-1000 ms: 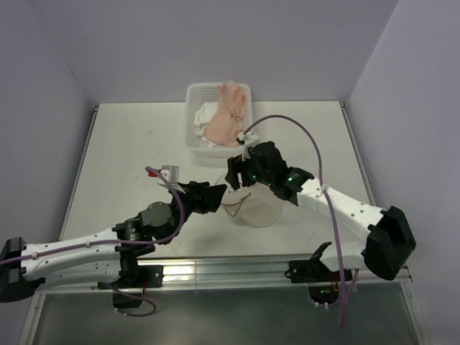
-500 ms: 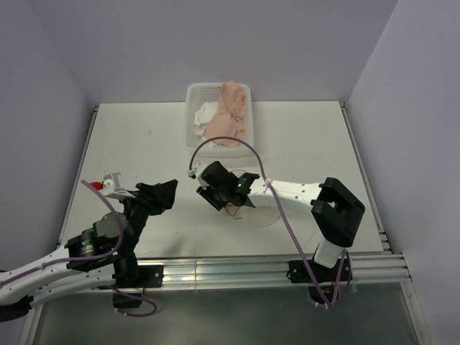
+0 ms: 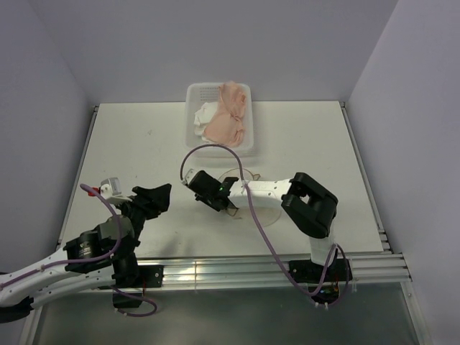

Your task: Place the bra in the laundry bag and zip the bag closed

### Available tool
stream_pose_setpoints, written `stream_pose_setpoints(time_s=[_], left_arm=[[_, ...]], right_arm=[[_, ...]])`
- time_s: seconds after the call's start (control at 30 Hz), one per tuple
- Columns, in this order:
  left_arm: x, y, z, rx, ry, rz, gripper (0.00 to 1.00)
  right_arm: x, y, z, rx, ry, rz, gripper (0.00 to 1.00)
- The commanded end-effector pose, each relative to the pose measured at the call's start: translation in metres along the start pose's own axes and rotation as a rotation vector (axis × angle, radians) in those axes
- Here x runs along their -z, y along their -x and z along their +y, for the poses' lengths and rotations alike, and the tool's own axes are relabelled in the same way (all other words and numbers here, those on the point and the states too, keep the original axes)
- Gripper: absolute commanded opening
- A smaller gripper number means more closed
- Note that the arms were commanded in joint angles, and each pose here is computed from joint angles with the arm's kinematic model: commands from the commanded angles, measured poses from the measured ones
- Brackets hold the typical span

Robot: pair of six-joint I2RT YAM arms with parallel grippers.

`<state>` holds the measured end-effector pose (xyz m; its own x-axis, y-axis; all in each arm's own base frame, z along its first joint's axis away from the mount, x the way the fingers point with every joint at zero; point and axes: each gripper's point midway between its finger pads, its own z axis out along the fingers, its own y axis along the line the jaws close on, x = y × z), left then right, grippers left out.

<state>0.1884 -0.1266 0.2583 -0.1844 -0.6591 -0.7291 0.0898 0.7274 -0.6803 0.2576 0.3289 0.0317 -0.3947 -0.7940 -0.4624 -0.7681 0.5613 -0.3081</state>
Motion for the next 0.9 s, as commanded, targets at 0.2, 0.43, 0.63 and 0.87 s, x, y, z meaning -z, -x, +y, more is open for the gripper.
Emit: stream_pose_setpoints(time_s=[0.2, 0.43, 0.63, 0.87], left_arm=[[-0.002, -0.006, 0.011, 0.013, 0.023, -0.014, 0.71], [-0.010, -0.030, 0.007, -0.021, -0.003, 0.018, 0.67], [-0.021, -0.084, -0.027, -0.067, -0.129, 0.155, 0.62], [-0.031, -0.124, -0.036, -0.052, -0.180, 0.235, 0.60]], right_arm=[[0.011, 0.029, -0.021, 0.041, -0.201, -0.066, 0.00], [0.071, 0.071, -0.047, -0.180, -0.247, -0.326, 0.00], [0.118, 0.069, -0.080, -0.434, -0.318, -0.519, 0.00], [0.162, 0.043, -0.110, -0.733, -0.318, -0.717, 0.00]])
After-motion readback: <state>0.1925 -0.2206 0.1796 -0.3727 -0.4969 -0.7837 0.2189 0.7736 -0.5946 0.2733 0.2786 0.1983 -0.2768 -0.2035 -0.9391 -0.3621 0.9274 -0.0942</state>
